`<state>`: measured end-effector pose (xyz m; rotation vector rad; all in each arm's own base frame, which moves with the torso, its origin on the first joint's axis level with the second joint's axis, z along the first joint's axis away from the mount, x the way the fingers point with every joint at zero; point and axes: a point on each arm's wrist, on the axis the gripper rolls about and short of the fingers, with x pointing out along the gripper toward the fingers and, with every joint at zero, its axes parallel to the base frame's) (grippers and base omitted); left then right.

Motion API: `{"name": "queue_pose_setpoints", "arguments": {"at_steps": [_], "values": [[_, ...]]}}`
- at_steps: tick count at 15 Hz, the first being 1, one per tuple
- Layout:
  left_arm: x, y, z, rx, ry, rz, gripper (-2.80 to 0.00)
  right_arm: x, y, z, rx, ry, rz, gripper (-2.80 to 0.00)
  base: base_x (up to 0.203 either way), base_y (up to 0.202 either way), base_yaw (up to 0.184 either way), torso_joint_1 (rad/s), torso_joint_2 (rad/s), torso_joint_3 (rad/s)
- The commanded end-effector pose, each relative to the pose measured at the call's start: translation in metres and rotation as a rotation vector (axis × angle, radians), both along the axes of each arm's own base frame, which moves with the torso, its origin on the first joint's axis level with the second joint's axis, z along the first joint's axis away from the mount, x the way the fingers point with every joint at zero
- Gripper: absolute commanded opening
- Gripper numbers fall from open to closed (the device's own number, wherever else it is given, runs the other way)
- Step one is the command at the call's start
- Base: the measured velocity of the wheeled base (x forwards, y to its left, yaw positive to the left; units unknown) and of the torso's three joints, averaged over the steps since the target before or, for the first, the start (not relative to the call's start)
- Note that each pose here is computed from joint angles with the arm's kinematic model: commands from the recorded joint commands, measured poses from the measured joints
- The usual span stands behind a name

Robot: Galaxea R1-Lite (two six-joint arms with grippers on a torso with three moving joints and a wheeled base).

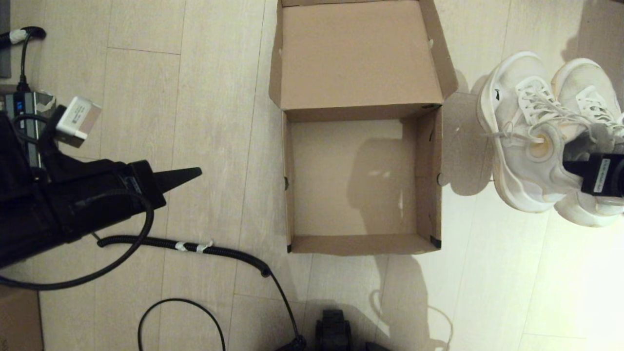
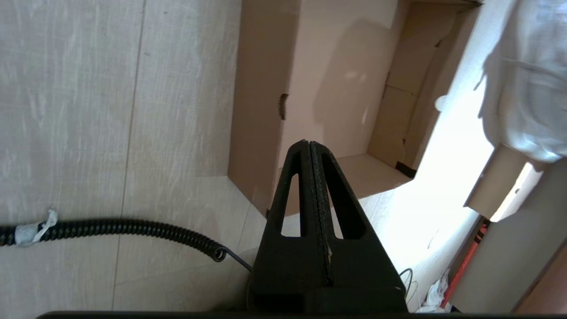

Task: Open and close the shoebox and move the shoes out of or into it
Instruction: Put the shoes out of the shoe box

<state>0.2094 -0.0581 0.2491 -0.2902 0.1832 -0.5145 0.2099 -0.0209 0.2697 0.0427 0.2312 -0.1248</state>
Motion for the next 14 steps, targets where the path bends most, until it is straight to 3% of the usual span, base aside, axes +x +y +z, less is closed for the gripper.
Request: {"name": "queue_pose_setpoints", "arguments": {"at_steps": [1, 3, 4, 9, 11, 14], "values": [[0.000, 0.000, 0.002, -0.006, -0.008, -0.008, -2.80, 0.036, -0.018, -0.029, 0.009, 0.078, -0.058, -2.80, 0.000, 0.000, 0.000, 0.000, 0.00, 0.000], [0.011, -0.004, -0.003, 0.000, 0.018, -0.018, -2.80, 0.060, -0.027, -0.050, 0.018, 0.117, -0.078, -2.80, 0.000, 0.000, 0.000, 0.000, 0.00, 0.000], [0.017, -0.006, -0.006, 0.002, 0.029, -0.023, -2.80, 0.071, -0.031, -0.058, 0.018, 0.123, -0.082, 0.00, 0.000, 0.000, 0.000, 0.000, 0.00, 0.000], [0.033, -0.010, -0.022, 0.013, 0.093, -0.023, -2.80, 0.083, -0.034, -0.068, 0.006, 0.100, -0.082, 0.00, 0.000, 0.000, 0.000, 0.000, 0.00, 0.000], [0.037, -0.012, -0.025, 0.015, 0.105, -0.028, -2.80, 0.072, -0.031, -0.055, 0.004, 0.057, -0.077, 0.00, 0.000, 0.000, 0.000, 0.000, 0.00, 0.000], [0.059, -0.021, -0.022, 0.013, 0.095, -0.039, -2.80, 0.060, -0.010, -0.033, 0.019, -0.008, 0.068, 0.00, 0.000, 0.000, 0.000, 0.000, 0.00, 0.000]]}}
